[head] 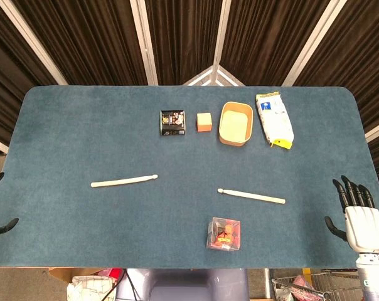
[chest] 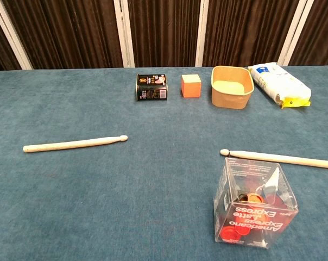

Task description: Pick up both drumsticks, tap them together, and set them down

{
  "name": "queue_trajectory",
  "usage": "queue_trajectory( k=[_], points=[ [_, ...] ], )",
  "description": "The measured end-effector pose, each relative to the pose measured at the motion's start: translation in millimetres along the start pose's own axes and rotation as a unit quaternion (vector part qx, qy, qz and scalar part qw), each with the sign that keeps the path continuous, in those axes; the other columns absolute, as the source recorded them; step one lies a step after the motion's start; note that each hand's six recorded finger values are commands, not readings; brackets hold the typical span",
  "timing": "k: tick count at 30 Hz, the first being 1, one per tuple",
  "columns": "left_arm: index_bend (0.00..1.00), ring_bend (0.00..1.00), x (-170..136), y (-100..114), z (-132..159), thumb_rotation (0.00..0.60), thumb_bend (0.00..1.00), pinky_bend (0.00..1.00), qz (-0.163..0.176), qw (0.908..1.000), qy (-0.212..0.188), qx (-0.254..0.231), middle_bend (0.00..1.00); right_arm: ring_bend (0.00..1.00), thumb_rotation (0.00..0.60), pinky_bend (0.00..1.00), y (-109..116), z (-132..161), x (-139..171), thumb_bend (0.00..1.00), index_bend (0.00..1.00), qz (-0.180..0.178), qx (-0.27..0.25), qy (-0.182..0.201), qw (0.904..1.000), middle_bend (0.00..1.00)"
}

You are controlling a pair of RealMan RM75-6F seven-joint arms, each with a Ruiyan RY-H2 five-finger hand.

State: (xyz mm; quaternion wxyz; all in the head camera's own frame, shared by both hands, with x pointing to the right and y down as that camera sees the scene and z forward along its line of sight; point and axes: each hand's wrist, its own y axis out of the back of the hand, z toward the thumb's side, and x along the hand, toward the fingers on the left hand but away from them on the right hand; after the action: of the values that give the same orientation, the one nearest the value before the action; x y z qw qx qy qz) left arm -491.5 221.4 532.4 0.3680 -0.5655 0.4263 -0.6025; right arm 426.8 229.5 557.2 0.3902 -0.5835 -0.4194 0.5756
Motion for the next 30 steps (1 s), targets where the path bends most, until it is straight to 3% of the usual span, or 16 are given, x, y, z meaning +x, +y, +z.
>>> queue_trajectory(
  k=[16, 20, 30],
  points=[
    [0.08, 0.00, 0, -1, 2, 0.600, 0.13, 0.00, -0.006, 1.0000, -0.002, -0.005, 0.00, 0.14, 0.600, 0.08, -6, 6, 4, 0.31, 0.24, 0.014, -0.046, -0.021, 0.9986, 0.19],
    [0.08, 0.00, 0, 2, -3, 0.600, 0.14, 0.00, -0.001, 0.9999, 0.004, -0.012, 0.00, 0.14, 0.600, 0.05, -13, 15, 6, 0.31, 0.26, 0.021, -0.051, -0.021, 0.9983, 0.21],
    [0.08, 0.00, 1, 5, -9, 0.600, 0.13, 0.00, -0.001, 0.9997, 0.009, -0.021, 0.00, 0.15, 0.600, 0.01, -35, 53, -8, 0.31, 0.42, 0.047, -0.062, -0.022, 0.9967, 0.34]
  ],
)
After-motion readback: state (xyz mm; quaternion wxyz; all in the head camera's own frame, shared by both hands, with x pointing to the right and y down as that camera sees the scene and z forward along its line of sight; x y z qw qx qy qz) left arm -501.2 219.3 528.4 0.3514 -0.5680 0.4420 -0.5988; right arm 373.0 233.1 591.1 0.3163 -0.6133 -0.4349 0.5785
